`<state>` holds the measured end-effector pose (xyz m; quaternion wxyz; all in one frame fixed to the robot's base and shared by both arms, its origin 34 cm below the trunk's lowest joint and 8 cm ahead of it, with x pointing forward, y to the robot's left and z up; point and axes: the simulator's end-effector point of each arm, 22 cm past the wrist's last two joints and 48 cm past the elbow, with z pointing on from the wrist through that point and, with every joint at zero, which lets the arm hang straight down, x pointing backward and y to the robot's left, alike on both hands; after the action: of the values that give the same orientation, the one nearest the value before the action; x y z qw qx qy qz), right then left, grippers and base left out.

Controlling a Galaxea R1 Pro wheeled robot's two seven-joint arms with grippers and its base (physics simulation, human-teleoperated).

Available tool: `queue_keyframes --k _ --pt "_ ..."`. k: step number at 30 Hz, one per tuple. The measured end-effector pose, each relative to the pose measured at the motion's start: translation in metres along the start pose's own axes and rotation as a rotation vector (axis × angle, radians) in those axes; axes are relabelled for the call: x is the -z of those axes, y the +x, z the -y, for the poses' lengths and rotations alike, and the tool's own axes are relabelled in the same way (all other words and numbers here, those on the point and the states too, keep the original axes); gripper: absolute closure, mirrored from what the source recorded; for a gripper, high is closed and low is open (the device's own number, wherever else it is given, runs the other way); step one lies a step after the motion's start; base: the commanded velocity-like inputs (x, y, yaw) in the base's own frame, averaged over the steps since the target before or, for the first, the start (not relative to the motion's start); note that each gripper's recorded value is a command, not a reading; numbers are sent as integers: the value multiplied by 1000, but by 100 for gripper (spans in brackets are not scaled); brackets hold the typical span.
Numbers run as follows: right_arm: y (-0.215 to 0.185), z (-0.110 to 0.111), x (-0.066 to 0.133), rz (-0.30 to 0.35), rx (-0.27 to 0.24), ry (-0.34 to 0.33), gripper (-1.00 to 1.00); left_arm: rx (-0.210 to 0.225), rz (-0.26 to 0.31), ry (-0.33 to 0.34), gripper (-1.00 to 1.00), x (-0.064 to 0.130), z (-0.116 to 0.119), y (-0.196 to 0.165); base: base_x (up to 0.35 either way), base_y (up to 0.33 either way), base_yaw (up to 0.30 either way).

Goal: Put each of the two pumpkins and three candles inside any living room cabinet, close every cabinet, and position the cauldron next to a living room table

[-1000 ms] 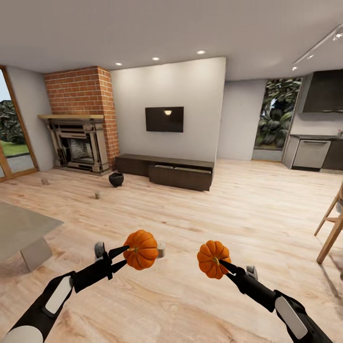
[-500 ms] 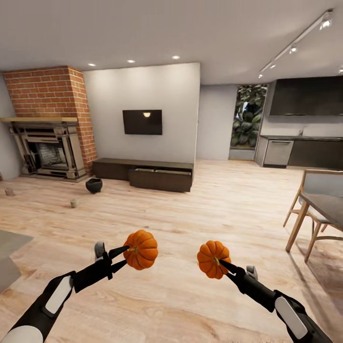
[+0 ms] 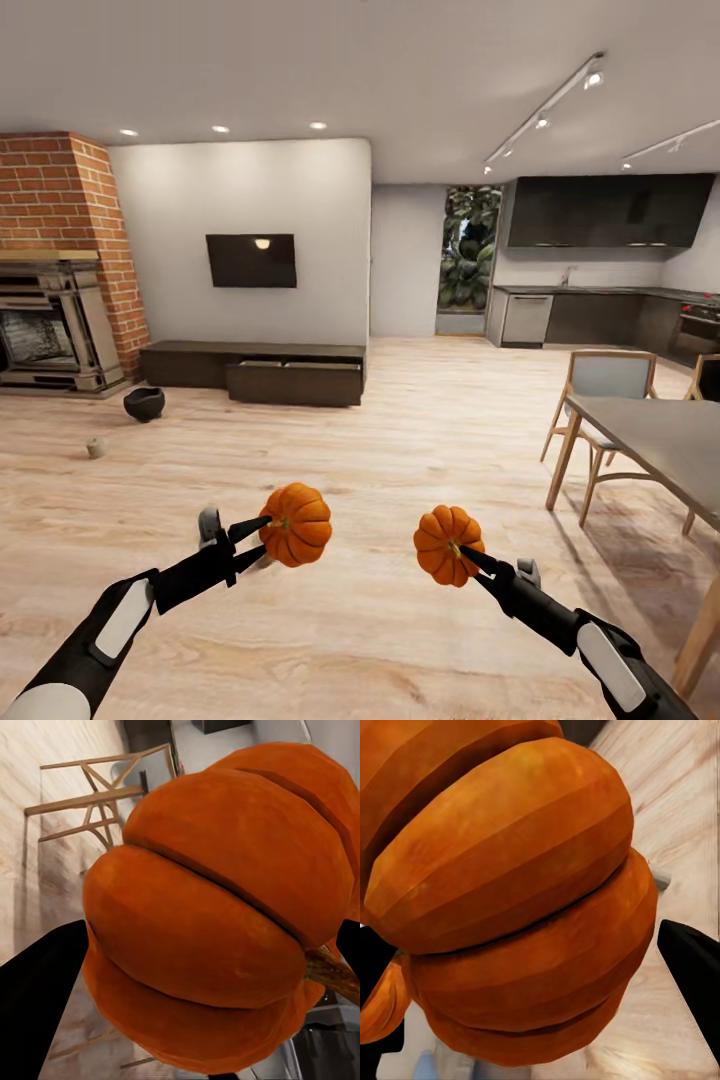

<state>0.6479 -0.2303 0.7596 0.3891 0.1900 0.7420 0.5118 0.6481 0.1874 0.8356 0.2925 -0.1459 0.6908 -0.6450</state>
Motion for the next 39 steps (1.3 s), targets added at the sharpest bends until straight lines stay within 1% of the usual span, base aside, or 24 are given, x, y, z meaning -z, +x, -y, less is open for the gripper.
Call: queue_keyframes --k 5,12,39 --pt "0 -1 1 -4 -1 0 100 -3 5 -9 100 1 -3 0 147 -185 -91" --pt "-2 0 2 -2 2 2 100 -2 7 -5 100 1 -3 0 290 -159 -6" --pt "-3 1 3 -2 3 4 100 -3 4 -13 100 0 -5 1 342 -4 0"
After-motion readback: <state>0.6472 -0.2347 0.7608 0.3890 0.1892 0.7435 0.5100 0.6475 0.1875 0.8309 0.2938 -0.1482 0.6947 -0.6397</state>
